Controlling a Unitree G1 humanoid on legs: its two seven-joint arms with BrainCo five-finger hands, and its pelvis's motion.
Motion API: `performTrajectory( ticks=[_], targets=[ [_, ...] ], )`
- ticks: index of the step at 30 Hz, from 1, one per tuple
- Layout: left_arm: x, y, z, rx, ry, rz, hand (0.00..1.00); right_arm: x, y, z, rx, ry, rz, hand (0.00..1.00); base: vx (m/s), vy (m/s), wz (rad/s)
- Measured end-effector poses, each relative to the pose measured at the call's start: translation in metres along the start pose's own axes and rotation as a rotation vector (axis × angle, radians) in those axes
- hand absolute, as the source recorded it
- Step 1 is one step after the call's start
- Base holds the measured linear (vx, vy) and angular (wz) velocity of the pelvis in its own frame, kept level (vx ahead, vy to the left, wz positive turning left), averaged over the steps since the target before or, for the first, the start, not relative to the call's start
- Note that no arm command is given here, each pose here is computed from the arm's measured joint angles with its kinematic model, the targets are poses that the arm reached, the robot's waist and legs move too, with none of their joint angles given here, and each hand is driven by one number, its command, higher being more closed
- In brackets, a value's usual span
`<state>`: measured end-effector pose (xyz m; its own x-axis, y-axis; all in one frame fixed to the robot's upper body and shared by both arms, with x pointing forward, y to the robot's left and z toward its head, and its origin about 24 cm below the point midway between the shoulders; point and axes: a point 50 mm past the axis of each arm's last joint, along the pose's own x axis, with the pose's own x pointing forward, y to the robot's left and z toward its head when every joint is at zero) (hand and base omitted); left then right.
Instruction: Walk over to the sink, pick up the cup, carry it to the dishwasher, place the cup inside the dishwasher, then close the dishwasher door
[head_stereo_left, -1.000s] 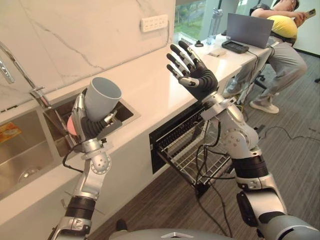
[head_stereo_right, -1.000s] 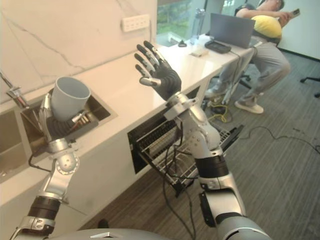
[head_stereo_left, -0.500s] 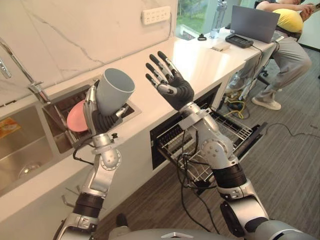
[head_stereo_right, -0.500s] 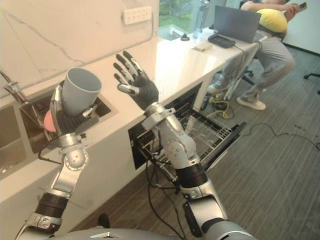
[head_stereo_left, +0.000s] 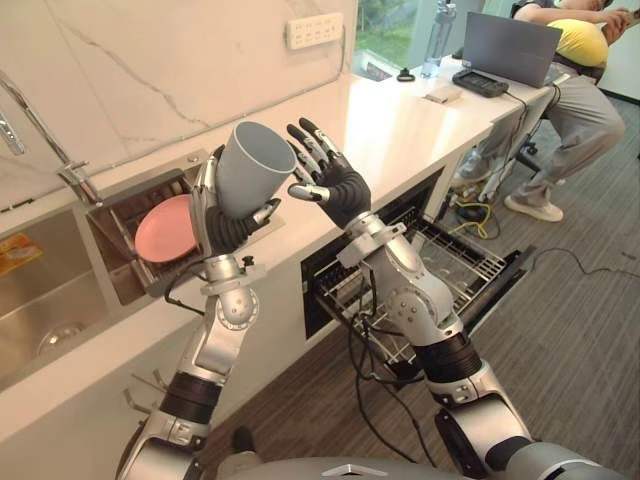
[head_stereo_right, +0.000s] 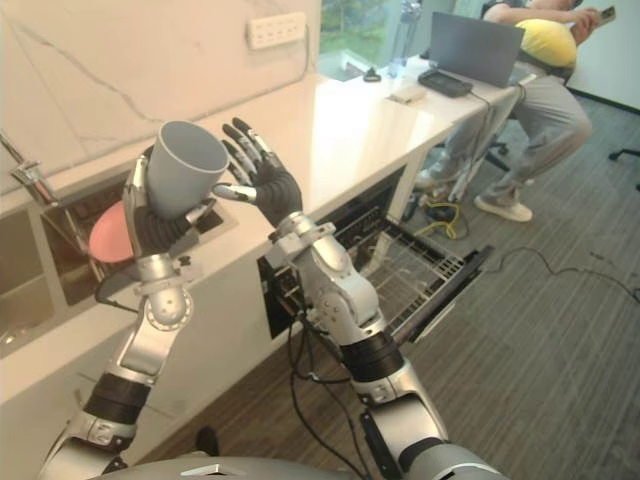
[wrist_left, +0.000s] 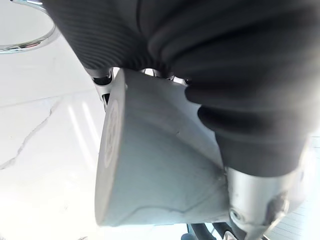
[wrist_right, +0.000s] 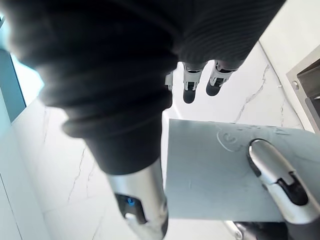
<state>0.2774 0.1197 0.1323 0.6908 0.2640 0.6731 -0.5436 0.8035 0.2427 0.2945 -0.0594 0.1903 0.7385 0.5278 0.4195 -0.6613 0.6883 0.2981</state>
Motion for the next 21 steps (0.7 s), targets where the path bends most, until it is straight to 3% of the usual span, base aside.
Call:
performTrajectory(
  ticks=[10, 21],
  targets=[
    [0.009, -0.001, 0.019, -0.049, -0.061, 0.02, 1.0, 0.001, 0.004, -0.004, 0.005, 0.015, -0.004, 0.0, 0.0, 0.0, 0.0],
    [0.003, -0.014, 0.031, -0.1, -0.071, -0.053, 1.0, 0.003, 0.009, -0.006, 0.033, 0.007, -0.012, 0.0, 0.0, 0.0, 0.0]
  ],
)
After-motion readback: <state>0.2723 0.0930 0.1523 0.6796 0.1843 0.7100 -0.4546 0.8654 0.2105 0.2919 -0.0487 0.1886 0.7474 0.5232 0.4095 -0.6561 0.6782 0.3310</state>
